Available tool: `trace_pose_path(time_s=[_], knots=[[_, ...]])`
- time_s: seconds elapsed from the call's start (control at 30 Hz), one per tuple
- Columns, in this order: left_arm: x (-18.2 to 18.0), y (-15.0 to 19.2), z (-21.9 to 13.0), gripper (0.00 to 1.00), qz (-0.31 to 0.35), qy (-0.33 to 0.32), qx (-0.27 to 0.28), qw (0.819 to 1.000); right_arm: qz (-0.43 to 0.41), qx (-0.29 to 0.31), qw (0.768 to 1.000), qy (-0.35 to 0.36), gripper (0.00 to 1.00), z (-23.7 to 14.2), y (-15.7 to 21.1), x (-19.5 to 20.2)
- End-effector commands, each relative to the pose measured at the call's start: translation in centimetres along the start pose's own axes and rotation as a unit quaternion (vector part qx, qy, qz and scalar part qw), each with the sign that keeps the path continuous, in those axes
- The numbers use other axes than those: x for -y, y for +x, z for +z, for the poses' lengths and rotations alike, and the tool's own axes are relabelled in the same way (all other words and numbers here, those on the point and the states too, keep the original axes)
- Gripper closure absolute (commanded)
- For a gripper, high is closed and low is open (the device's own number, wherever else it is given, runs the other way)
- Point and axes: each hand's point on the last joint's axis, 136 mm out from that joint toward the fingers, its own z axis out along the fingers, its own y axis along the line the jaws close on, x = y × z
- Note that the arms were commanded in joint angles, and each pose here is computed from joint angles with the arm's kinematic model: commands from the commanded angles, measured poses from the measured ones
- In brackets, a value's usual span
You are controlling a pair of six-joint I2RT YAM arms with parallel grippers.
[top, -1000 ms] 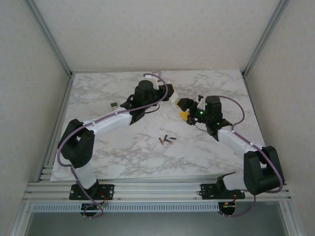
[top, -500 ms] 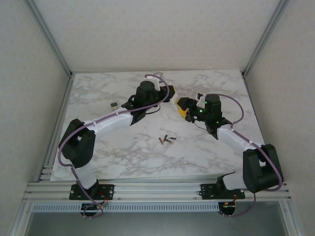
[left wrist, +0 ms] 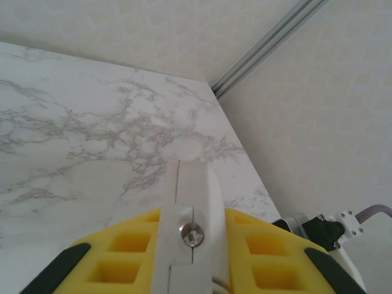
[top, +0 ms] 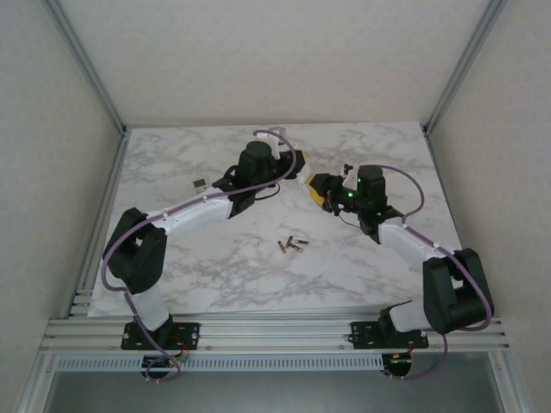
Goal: Load the batteries into the remote control
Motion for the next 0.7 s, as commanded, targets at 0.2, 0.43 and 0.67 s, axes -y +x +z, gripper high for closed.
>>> trace_pose_path(time_s=[0.2, 0.43, 0.67], knots=[[1.5, -3.1, -0.5, 1.0, 0.03, 0.001, 0.043, 0.999, 0.028, 0.006, 0.998, 0.059, 0.63, -1.0, 0.5, 4.9], [-0.3, -2.5, 0.3, 1.0, 0.034, -0.024, 0.034, 0.999, 0.05, 0.033, 0.994, 0.093, 0.64, -3.1, 0.0, 8.6], [-0.6, -0.5, 1.5, 1.0, 0.018, -0.01, 0.01, 1.0, -0.022, 0.019, 0.999, 0.015, 0.34, -3.7, 0.4, 3.6]])
